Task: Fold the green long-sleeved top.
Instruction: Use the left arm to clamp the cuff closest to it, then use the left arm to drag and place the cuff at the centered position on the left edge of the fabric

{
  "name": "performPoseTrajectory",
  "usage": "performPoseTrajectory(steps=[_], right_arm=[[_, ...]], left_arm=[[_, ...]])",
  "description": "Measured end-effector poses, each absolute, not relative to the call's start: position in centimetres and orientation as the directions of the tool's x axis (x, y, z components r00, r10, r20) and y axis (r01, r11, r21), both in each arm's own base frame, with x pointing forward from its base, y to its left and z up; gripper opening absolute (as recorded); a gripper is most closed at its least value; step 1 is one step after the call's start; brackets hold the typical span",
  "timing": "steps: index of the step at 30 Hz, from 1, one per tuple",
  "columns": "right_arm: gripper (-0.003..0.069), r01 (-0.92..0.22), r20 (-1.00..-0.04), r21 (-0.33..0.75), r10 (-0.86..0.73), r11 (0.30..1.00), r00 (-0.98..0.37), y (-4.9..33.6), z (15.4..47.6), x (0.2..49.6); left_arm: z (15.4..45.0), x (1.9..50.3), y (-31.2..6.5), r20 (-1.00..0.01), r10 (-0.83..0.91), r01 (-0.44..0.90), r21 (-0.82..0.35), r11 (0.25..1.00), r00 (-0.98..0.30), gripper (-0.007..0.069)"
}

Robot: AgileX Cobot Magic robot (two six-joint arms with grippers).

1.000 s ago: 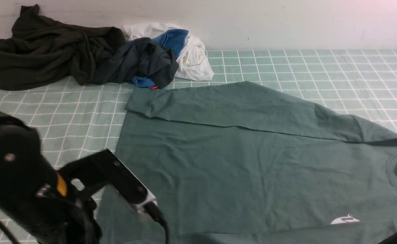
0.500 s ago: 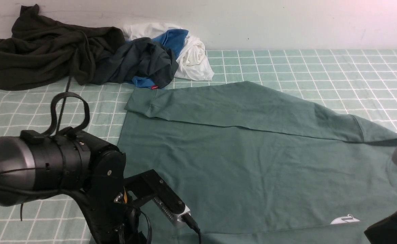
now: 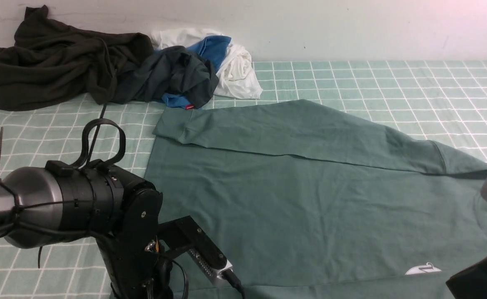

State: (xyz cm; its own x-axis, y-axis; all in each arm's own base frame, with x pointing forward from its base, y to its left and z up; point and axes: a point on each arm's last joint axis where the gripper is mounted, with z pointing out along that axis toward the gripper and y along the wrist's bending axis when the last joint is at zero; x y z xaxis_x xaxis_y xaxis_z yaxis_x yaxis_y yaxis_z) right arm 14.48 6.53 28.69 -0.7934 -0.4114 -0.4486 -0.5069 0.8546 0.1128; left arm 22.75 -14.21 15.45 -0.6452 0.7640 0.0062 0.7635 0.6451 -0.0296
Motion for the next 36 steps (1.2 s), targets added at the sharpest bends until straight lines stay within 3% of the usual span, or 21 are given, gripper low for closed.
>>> performPoseTrajectory(steps=[3, 6, 17, 26, 30, 36], right_arm=[[-0.0014, -0.507, -0.449, 0.113, -0.411, 0.855, -0.793, 6.5, 28.7, 14.5], [-0.0014, -0.507, -0.454, 0.111, -0.41, 0.855, -0.791, 6.5, 28.7, 14.5], [-0.0014, -0.487, -0.517, 0.039, -0.399, 0.873, -0.757, 6.2, 29.0, 15.4], [-0.0014, -0.338, -0.556, -0.064, -0.315, 0.939, -0.769, 4.9, 29.2, 16.3], [-0.0014, -0.28, -0.559, -0.101, -0.287, 0.955, -0.778, 4.4, 29.3, 16.5], [-0.0014, -0.248, -0.563, -0.107, -0.264, 0.963, -0.783, 4.2, 29.3, 16.6]], left_arm=[[16.0, 23.0, -14.4, 0.018, 0.766, 0.765, -0.034, 0.643, -0.643, 0.0031], [16.8, 23.5, -14.7, 0.016, 0.768, 0.767, -0.032, 0.641, -0.641, 0.0004], [22.7, 27.2, -16.5, -0.097, 0.787, 0.786, 0.056, 0.616, -0.609, -0.0001], [29.3, 31.5, -18.2, -0.186, 0.797, 0.776, 0.184, 0.603, -0.575, 0.0], [30.8, 33.7, -19.1, -0.222, 0.797, 0.765, 0.229, 0.602, -0.562, 0.0006], [30.1, 38.3, -19.4, -0.265, 0.757, 0.727, 0.219, 0.65, -0.597, 0.0007]])
